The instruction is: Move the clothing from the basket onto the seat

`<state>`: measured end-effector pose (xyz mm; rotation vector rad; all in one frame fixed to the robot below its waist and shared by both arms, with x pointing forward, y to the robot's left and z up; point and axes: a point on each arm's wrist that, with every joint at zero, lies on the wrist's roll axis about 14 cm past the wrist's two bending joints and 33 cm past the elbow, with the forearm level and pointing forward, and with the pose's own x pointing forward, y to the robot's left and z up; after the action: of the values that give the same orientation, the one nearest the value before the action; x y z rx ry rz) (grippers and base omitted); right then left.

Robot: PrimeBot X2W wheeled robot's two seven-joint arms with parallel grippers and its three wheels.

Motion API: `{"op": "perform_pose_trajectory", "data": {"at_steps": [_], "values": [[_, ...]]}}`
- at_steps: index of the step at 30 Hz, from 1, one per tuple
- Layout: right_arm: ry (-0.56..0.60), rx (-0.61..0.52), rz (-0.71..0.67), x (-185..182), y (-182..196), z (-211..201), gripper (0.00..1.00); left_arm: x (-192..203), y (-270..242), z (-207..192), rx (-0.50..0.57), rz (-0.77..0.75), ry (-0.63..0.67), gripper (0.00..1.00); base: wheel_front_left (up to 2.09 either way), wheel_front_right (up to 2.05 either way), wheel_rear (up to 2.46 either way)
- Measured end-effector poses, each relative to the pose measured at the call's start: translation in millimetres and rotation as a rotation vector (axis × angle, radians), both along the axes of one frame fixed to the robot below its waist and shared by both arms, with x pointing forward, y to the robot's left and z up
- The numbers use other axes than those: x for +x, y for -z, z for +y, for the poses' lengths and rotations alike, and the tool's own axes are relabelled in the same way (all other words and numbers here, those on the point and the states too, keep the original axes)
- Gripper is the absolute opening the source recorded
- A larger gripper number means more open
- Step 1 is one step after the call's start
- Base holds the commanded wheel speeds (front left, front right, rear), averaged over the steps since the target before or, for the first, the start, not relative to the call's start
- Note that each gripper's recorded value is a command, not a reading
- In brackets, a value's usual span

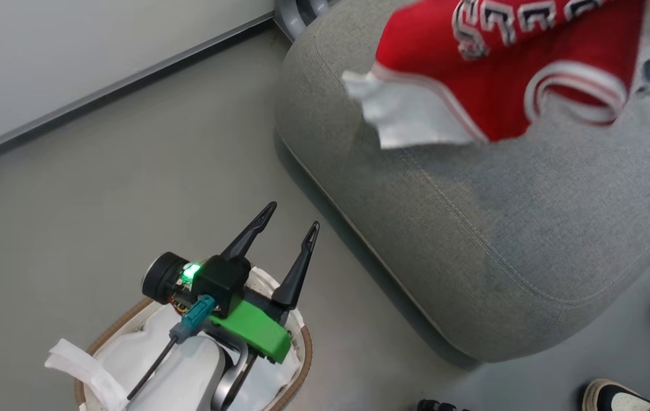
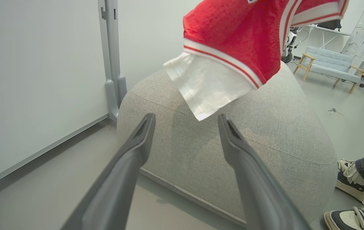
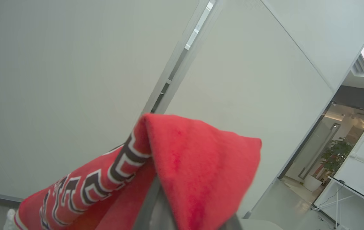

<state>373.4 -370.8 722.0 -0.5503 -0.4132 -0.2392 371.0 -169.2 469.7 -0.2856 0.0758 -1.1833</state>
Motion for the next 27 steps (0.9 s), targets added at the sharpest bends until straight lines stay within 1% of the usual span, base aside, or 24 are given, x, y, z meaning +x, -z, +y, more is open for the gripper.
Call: {"op": "perform_pose_trajectory", "data": {"at_steps": [2,5,7,11,13,17,21,27], "values": [[0.045,-0.069,-0.038,5,-29,-14,0.0,5,9,3,0.011,0.01,-0.004,1.0,0.0,0.0,0.0],[0.11,-0.132,-0.075,11,-59,-32,0.0,15,19,8,0.019,0.017,-0.016,1.0,0.0,0.0,0.0],[0.146,-0.143,-0.086,17,-66,-42,0.0,20,27,11,0.026,0.023,-0.023,1.0,0.0,0.0,0.0],[0.224,-0.127,-0.033,33,-51,-66,0.0,27,41,14,0.031,0.034,-0.022,1.0,0.0,0.0,0.0],[0.259,-0.098,0.004,41,-35,-79,0.0,32,45,14,0.028,0.036,-0.022,1.0,0.0,0.0,0.0],[0.293,0.002,0.101,63,20,-94,0.0,43,59,18,0.033,0.041,-0.029,1.0,0.0,0.0,0.0],[0.352,0.117,0.228,69,93,-109,0.0,49,77,23,0.046,0.062,-0.033,1.0,0.0,0.0,0.0],[0.416,0.258,0.385,68,190,-113,0.0,58,111,39,0.08,0.115,-0.062,1.0,0.0,0.0,0.0]]}}
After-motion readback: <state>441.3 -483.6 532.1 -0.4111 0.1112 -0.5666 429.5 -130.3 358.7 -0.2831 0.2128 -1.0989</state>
